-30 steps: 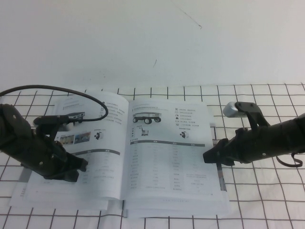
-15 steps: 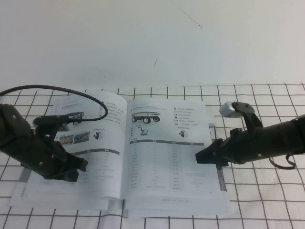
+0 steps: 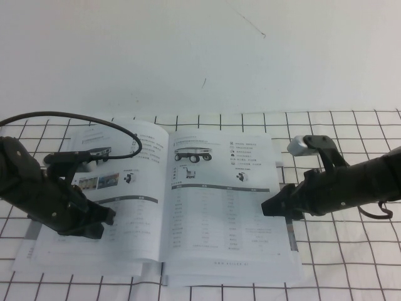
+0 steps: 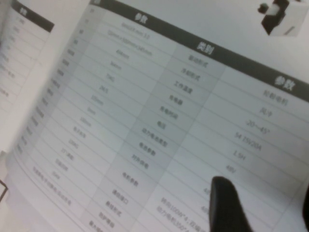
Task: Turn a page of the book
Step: Open the closed book
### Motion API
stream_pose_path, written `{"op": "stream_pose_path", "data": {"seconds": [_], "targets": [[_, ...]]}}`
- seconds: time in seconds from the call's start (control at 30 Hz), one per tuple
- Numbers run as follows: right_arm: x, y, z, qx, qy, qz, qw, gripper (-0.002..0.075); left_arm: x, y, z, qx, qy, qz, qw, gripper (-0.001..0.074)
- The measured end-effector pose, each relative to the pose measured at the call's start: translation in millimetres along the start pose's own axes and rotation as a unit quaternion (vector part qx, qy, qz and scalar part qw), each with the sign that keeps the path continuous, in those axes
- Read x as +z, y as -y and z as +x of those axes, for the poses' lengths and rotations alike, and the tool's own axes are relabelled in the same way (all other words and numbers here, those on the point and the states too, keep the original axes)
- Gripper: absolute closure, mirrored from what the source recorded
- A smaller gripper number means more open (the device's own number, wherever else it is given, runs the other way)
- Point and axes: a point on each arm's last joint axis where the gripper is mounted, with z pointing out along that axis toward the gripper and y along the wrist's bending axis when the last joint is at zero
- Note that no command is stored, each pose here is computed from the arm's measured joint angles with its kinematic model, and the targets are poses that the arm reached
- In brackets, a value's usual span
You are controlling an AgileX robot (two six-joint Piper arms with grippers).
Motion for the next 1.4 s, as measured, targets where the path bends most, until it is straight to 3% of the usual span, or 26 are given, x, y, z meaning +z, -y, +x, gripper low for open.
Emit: {"op": "stream_pose_path", "data": {"seconds": [0.4,0.73,1.03,1.4], "targets": [[-15,-5,-9,-0.035,0.013,0.037,0.999,0.038,0,0,0,0.0,0.0,0.0,1.0,0.0738],[-19,-11,-11,-0.042,0.016,0.025,0.999,0.038,-12,7,-12,0.009,-0.013,0.025,1.0,0.0738],[-19,-12,-11,-0.041,0.014,0.017,0.999,0.038,-57,21,-44,0.025,0.074,0.031,0.996,0.0738],[-19,-12,-11,-0.04,0.015,0.018,0.999,0.038,1,3,-42,-0.012,0.008,0.036,0.999,0.0738]]}}
